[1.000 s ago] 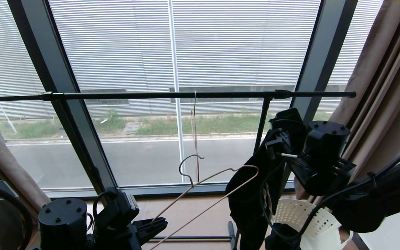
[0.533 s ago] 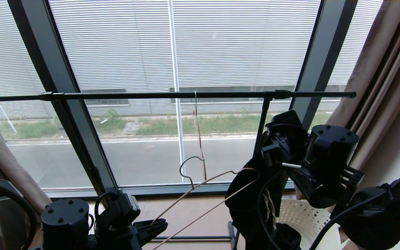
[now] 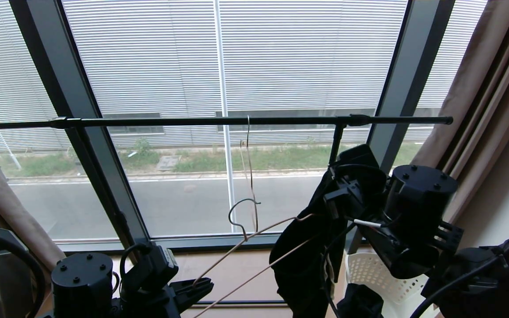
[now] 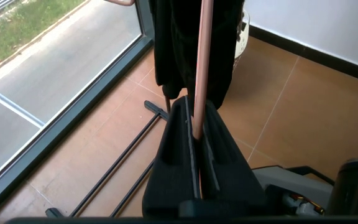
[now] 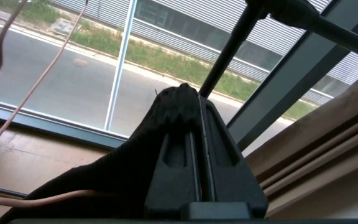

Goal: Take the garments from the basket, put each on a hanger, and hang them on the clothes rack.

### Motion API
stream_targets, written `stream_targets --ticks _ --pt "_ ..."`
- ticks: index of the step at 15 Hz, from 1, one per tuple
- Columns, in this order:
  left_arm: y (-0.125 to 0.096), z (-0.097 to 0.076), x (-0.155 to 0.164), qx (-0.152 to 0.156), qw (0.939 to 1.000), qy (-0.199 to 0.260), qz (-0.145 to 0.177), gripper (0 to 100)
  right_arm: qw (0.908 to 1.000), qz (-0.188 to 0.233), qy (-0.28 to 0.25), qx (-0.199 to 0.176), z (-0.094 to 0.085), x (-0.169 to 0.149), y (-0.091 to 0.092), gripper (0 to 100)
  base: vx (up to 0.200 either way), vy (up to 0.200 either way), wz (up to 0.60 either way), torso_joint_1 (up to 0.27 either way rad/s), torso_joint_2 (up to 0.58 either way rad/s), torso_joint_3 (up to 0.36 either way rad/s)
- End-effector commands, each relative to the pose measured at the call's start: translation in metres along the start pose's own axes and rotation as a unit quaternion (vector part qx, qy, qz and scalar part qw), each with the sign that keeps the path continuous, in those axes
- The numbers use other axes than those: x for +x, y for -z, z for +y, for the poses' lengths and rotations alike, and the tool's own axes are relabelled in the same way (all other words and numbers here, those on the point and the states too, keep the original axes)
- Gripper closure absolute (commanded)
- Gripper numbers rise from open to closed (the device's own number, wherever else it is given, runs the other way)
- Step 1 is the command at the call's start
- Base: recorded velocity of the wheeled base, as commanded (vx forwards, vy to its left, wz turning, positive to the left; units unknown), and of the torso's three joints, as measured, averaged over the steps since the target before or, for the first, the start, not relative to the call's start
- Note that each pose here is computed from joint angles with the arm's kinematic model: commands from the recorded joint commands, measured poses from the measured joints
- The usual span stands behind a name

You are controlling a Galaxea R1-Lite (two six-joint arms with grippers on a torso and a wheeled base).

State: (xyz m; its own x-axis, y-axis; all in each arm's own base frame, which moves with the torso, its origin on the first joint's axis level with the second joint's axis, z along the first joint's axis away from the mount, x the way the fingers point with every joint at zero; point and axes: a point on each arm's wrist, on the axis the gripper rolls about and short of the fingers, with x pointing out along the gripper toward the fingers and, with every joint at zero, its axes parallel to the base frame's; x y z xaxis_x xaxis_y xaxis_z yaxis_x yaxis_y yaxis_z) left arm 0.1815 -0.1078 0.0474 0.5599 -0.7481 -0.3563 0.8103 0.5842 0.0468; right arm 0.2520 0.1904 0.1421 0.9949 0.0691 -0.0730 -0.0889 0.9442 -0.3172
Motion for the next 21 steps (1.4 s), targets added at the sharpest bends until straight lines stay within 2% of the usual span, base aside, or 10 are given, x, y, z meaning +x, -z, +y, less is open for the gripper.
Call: stream_targets --ticks 1,5,10,16,21 --pt "0.0 0.001 0.0 -0.001 1.0 -0.002 0.0 100 0.9999 -0.01 -0.008 0.004 0.001 -0.008 -0.006 100 0.0 0.0 0.0 0.0 0.0 0.0" --pt "0.0 0.001 0.0 -0.001 1.0 -0.003 0.001 100 0.999 -0.028 -0.035 0.008 0.014 -0.032 -0.017 100 0.0 0.0 0.0 0.0 0.0 0.0" --pt "0.001 0.002 0.0 -0.002 1.0 -0.005 0.001 100 0.9964 -0.034 -0.077 0.001 0.032 -0.052 -0.017 100 0.0 0.0 0.0 0.0 0.0 0.0" --pt "0.001 0.004 -0.001 -0.005 0.9997 -0.025 0.003 100 0.9947 -0.042 -0.093 0.003 0.04 -0.063 -0.019 100 0.0 0.0 0.0 0.0 0.0 0.0" --pt "-0.001 0.004 -0.002 -0.005 0.9996 -0.027 0.001 100 0.99 -0.053 -0.126 0.034 0.055 -0.076 -0.026 100 0.0 0.0 0.0 0.0 0.0 0.0"
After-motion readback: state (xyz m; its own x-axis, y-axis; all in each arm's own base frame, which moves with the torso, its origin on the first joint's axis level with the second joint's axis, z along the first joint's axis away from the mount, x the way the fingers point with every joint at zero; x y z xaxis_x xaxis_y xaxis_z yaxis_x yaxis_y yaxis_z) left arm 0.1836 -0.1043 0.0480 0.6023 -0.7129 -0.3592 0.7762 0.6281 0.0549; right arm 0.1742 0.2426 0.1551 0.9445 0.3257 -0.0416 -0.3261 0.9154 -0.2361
